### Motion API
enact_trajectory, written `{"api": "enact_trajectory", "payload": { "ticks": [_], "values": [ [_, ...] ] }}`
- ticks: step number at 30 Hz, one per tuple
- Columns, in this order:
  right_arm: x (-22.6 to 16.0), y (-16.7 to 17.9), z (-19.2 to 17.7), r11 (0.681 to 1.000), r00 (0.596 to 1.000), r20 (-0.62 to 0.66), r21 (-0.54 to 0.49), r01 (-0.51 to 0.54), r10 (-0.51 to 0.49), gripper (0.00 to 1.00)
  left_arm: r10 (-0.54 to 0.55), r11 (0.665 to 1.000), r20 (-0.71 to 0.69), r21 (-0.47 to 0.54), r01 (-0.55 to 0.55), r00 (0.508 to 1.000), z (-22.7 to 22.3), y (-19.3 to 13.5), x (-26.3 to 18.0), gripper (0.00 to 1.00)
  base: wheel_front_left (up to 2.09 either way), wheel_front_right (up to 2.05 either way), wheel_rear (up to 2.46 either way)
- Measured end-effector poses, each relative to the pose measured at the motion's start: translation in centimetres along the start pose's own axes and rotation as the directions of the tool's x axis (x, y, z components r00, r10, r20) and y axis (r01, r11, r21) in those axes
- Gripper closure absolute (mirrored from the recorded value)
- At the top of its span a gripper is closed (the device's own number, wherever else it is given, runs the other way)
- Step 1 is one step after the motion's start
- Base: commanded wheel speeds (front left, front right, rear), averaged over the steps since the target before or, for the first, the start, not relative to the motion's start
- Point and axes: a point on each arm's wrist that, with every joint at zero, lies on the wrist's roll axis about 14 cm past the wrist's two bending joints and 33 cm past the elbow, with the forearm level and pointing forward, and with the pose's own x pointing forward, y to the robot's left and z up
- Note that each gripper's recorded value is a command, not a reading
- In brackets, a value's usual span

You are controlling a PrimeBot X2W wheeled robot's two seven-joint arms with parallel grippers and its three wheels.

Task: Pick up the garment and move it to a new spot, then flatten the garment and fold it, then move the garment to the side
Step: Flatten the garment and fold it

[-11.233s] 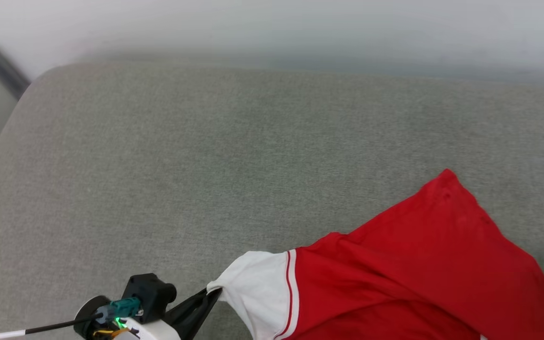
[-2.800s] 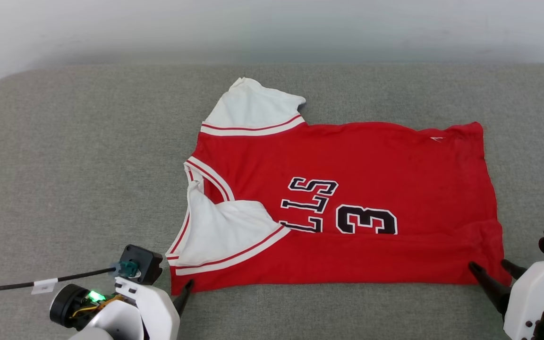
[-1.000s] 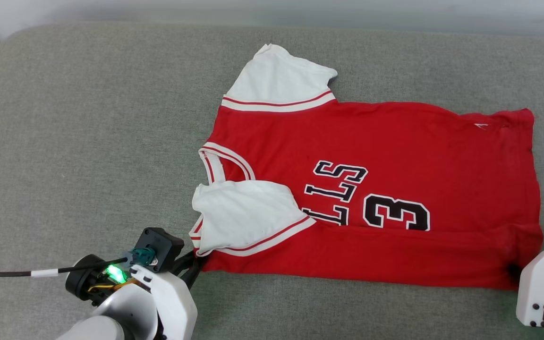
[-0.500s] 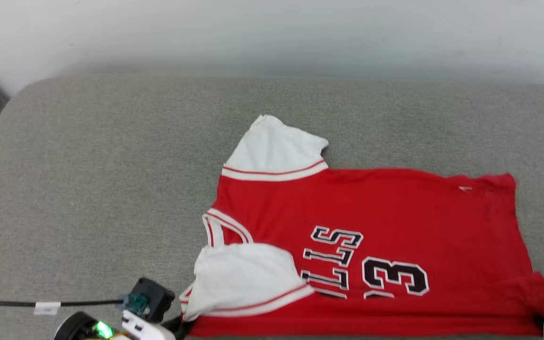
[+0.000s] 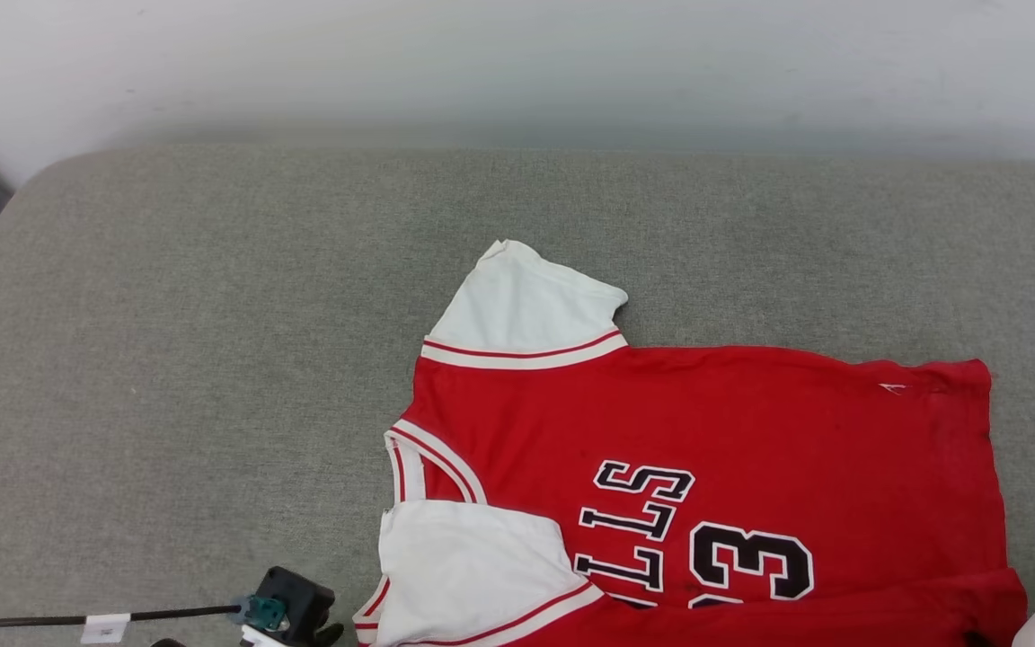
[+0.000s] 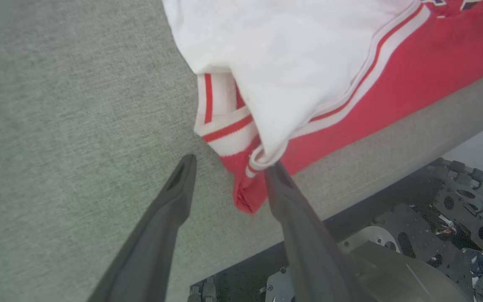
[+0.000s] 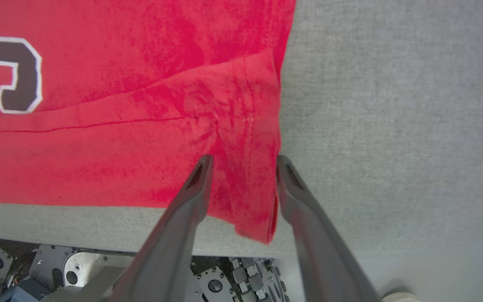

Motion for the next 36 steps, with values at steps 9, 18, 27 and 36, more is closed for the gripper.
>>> {"api": "enact_trajectory", "payload": {
  "ticks": [9,18,27,36],
  "values": [
    [-1.8,0.8,6.2,0.999,0.951,0.308,-0.019,-0.030,0.034,0.00,0.023,1.000,0.370,-0.019,-0.018,0.929,7.3,0.3,-0.8,0.00,0.00,0.00,0.00],
    [-6.8,3.0,13.0,0.995,0.695,0.715,-0.004,-0.101,0.073,0.00,0.110,0.994,0.730,-0.072,-0.084,0.674,15.2,1.4,-5.0,0.00,0.00,0.00,0.00],
    [-10.7,4.9,15.1,0.992,0.450,0.888,-0.050,-0.113,0.096,0.00,0.140,0.990,0.871,-0.107,-0.096,0.470,19.6,1.1,-8.7,0.00,0.00,0.00,0.00],
    [-11.2,5.3,15.5,0.987,0.355,0.934,0.012,-0.158,0.045,0.00,0.125,0.992,0.870,-0.112,-0.057,0.477,19.0,1.4,-7.2,0.00,0.00,0.00,0.00]
  ]
}}
